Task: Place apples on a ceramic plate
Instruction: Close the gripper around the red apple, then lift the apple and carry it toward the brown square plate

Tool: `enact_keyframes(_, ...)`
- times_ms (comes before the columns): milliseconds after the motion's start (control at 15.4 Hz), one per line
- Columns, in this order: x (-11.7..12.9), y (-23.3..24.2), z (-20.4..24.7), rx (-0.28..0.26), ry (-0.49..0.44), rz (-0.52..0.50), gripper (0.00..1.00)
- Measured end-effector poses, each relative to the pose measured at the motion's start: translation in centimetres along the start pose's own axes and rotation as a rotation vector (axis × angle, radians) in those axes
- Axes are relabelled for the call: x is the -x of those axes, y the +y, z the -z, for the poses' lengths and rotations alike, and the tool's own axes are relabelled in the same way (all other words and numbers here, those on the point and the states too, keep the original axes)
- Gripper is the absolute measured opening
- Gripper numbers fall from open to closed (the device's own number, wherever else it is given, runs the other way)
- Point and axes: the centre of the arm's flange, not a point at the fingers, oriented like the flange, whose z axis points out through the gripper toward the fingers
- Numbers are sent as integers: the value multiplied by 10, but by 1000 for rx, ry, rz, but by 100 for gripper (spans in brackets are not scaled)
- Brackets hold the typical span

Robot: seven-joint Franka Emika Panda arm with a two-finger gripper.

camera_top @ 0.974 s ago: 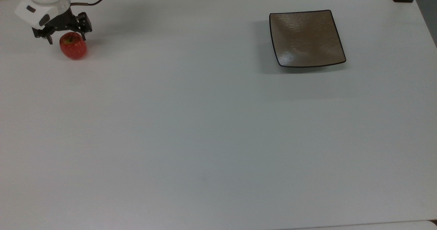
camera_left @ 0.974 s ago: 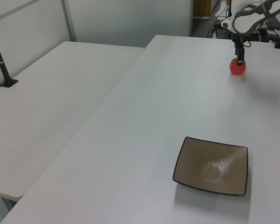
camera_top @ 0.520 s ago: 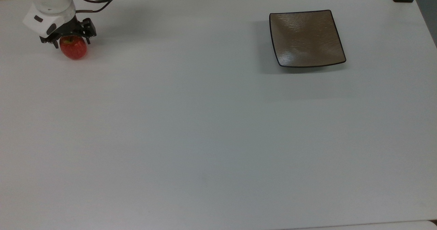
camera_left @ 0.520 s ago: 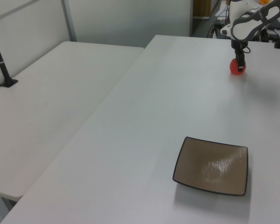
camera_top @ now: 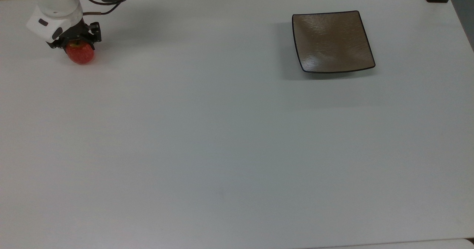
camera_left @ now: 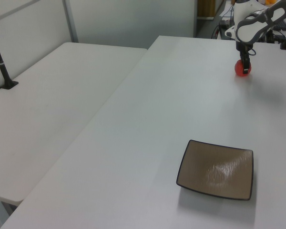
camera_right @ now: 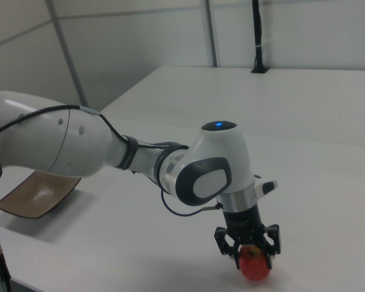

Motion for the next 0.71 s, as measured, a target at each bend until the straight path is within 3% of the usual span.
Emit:
enact_keyframes(390,-1,-3,16,-3,12,5,71)
enact_keyframes(714,-3,-30,114,-48,57,45,71)
